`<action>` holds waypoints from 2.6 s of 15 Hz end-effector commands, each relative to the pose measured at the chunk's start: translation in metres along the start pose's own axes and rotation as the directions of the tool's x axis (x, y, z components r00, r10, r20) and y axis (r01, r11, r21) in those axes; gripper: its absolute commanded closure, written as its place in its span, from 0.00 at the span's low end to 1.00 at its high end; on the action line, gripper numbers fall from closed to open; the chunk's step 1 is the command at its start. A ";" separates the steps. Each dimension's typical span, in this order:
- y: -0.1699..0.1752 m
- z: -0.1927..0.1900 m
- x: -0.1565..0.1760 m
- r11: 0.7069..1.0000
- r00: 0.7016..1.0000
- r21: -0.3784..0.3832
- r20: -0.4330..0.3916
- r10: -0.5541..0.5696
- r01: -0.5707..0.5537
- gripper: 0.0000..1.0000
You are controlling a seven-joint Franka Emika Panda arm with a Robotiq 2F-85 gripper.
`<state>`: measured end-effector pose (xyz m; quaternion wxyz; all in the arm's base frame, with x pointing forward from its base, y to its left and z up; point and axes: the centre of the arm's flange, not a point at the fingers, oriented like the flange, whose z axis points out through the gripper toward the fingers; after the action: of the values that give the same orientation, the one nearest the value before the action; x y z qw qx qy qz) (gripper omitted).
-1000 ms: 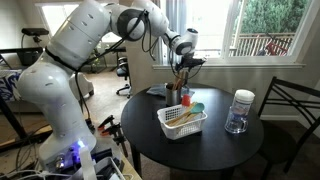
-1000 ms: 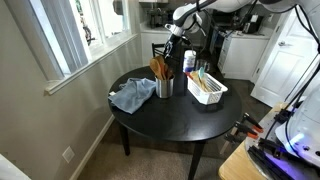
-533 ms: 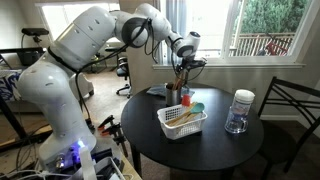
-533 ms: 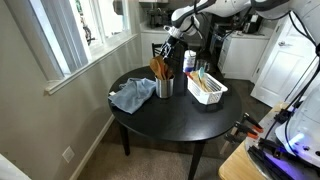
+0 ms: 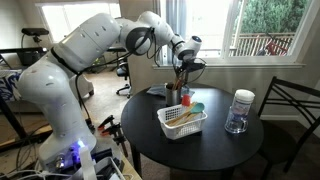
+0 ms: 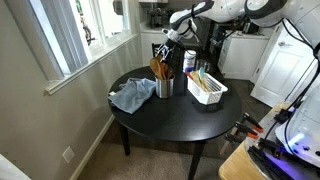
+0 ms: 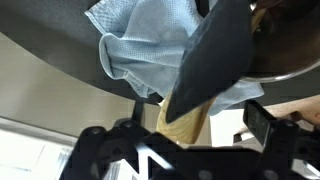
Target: Put one wooden spatula from the silver holder in the white basket.
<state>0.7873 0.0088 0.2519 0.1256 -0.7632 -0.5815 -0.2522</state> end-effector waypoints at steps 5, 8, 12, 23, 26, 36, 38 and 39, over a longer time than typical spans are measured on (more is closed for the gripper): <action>0.004 0.004 0.017 0.998 0.998 0.003 -0.030 -0.060 0.061 0.33; 0.004 0.001 0.020 0.999 0.999 -0.010 -0.014 -0.042 0.041 0.53; 0.006 -0.006 0.020 0.999 0.999 -0.039 0.021 -0.024 0.024 0.80; -0.006 -0.027 0.052 0.999 0.998 -0.044 0.068 0.002 0.001 0.92; -0.009 -0.044 0.079 0.999 0.997 -0.028 0.077 -0.027 0.029 0.93; -0.021 -0.070 0.123 0.990 0.973 0.144 0.228 -0.033 -0.001 0.67; -0.017 -0.068 0.117 0.988 0.967 0.152 0.254 -0.035 -0.004 0.55; -0.014 -0.066 0.111 0.989 0.965 0.149 0.260 -0.036 -0.003 0.50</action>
<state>0.7698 0.0793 0.3676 0.1118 -0.7653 -0.6212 -0.1267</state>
